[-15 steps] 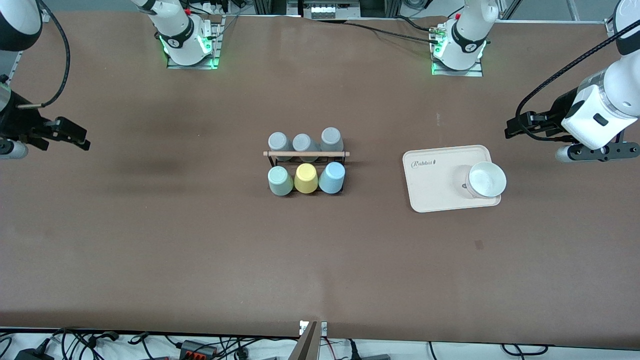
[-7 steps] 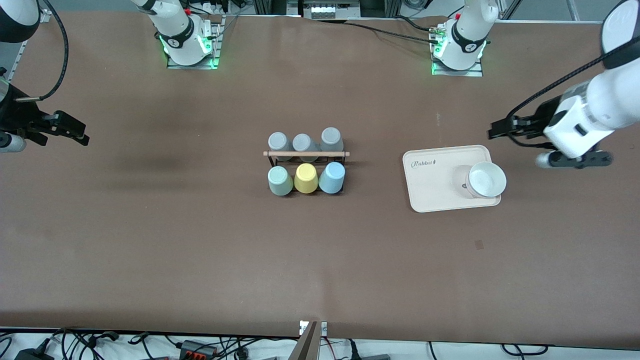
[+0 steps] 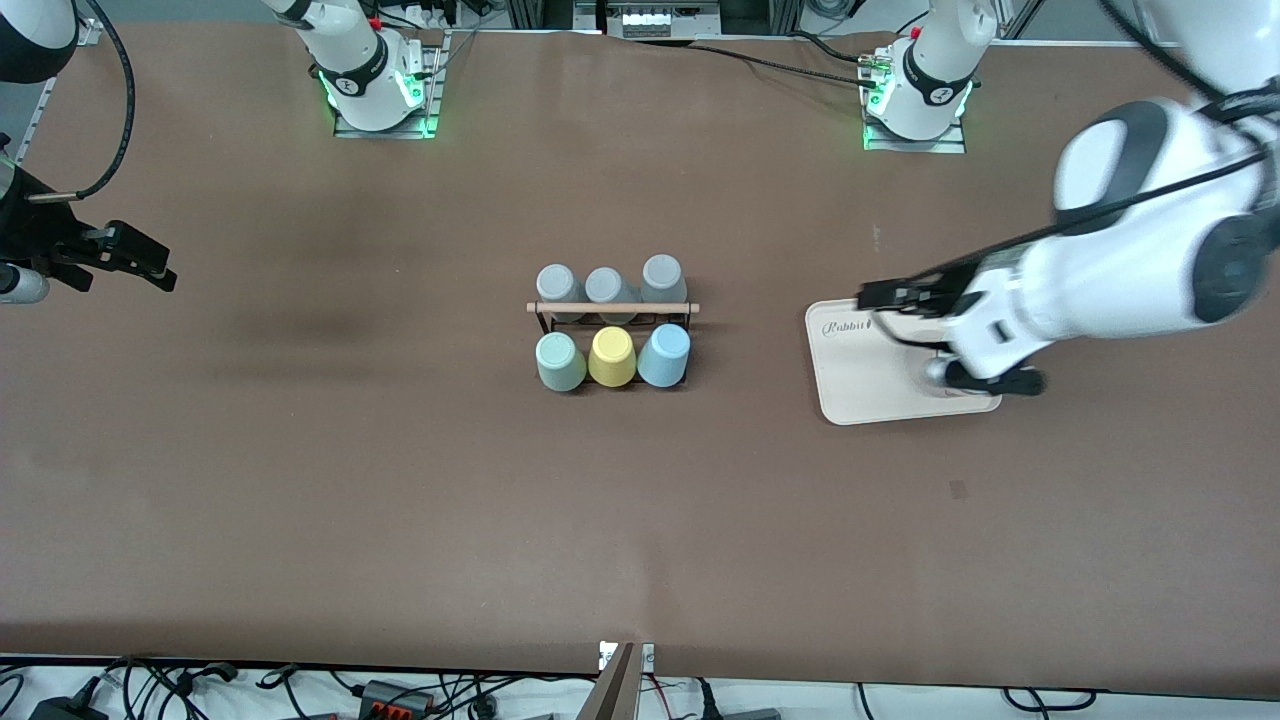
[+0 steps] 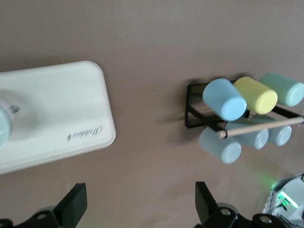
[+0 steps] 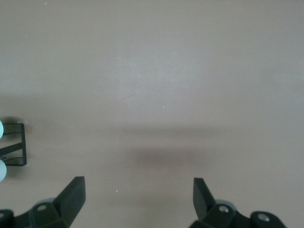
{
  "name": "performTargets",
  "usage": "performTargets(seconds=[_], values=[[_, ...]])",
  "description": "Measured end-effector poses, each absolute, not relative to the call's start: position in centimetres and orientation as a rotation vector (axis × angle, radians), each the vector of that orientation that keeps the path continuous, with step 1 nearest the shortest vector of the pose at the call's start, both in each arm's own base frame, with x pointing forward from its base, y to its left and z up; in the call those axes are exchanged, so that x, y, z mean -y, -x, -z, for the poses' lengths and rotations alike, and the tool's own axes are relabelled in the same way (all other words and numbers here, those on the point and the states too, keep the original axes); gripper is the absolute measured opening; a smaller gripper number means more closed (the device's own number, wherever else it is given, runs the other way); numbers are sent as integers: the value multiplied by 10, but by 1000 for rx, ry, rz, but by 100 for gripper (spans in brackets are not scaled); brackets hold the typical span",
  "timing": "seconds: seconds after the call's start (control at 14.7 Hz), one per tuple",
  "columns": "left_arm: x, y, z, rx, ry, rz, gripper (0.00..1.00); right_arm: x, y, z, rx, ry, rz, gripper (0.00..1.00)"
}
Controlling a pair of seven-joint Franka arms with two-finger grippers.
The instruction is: Hang scattered cups on rack with three cups
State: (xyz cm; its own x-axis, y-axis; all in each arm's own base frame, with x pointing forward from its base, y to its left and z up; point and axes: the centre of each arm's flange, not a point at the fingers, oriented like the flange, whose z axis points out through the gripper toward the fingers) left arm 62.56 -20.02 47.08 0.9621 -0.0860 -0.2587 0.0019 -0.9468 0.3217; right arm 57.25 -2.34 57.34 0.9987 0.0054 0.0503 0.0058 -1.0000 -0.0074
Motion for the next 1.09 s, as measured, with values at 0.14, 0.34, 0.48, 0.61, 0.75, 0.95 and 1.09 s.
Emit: performTargets(seconds=[0.14, 0.34, 0.48, 0.61, 0.75, 0.95, 1.09], values=[[241, -631, -438, 108, -2788, 350, 100, 24, -572, -573, 6, 3133, 79, 100], [304, -631, -392, 137, -2787, 282, 100, 28, -572, -573, -6, 3133, 79, 100], [329, -630, -371, 129, -2786, 249, 100, 29, -572, -574, -8, 3133, 80, 100], [339, -630, -359, 112, -2785, 230, 100, 29, -572, -574, -8, 3133, 82, 100], [344, -629, -356, 119, -2785, 232, 100, 28, -572, -574, -5, 3133, 81, 100], [328, -638, -375, 96, -2793, 210, 100, 27, -572, -575, -3, 3133, 82, 100], [279, -646, -409, 68, -2847, 265, 100, 26, -572, -575, 0, 3133, 83, 100]])
